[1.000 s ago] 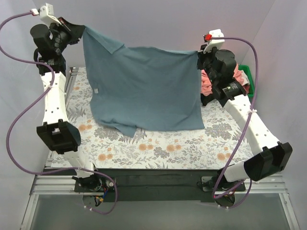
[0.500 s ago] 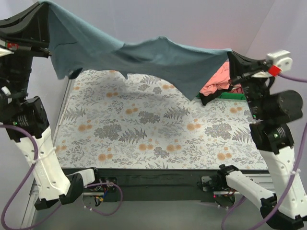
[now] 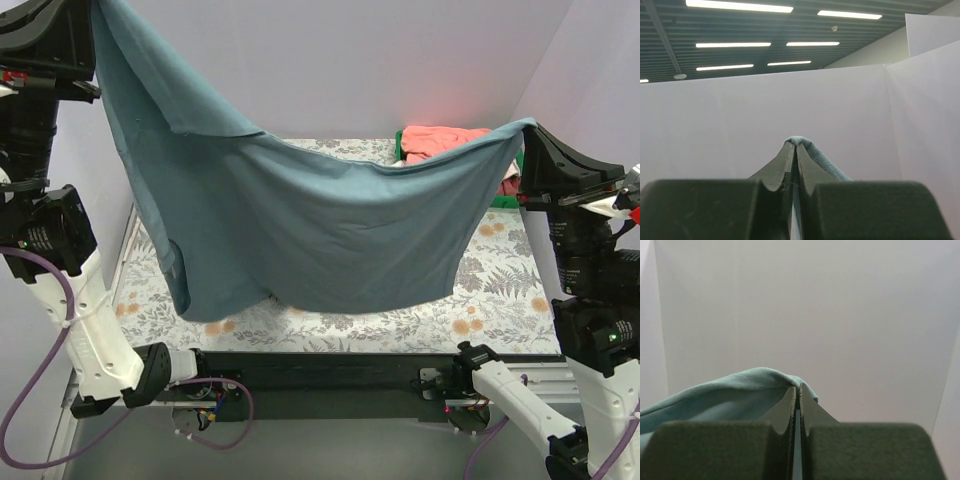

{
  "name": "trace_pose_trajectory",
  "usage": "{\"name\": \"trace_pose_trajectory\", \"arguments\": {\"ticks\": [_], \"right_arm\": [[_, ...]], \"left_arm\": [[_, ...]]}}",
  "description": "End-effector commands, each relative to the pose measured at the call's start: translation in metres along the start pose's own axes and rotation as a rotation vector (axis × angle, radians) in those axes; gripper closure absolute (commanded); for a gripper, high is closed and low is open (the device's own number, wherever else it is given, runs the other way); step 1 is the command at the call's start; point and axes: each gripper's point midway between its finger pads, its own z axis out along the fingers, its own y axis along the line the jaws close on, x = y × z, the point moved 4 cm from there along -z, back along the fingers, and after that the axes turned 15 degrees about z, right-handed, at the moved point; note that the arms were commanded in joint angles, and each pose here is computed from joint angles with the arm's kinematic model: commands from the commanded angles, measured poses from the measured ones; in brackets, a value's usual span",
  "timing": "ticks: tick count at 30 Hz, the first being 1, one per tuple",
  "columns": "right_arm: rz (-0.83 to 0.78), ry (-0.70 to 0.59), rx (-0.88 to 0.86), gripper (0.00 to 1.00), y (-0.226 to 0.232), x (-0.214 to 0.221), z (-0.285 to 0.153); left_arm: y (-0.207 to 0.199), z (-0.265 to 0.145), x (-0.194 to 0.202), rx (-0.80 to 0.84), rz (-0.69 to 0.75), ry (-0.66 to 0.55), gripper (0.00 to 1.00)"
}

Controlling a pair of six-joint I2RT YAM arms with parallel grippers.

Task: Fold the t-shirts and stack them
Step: Flatten the tshirt out

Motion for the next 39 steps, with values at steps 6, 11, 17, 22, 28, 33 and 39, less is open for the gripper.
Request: {"name": "trace_pose_trajectory", "arguments": {"ticks": [6,11,17,22,28,33,39], "right_arm": [[-0.051,0.011,0.156,0.99,-0.027,0.025,0.028],[-0.074,0.11,0.255,0.99,-0.051,0.096,0.067],[-0.106,0.337,0.375,0.99,-0.087,0.24,0.117],[-0.143,0.508,0.533,0.99,-0.138,0.367,0.147],[-0.128,0.676,0.569,0.42,-0.159,0.443,0.151],[-0.063,0.757,0.443,0.16,-0.134,0.457,0.134],[0.088,0.927,0.213,0.16,-0.081,0.48,0.084]], "left_arm": [[0.02,0.016,0.067,-0.011,-0.041,0.052,1.0],[0.044,0.008,0.21,-0.087,-0.137,0.246,1.0],[0.061,-0.04,0.467,-0.18,-0.35,0.592,1.0],[0.044,-0.079,0.605,-0.194,-0.474,0.722,0.55],[0.001,-0.127,0.655,-0.26,-0.432,0.911,0.12],[-0.03,-0.16,0.622,-0.295,-0.462,1.007,0.11],[-0.084,-0.234,0.601,-0.325,-0.562,1.203,0.11]]}}
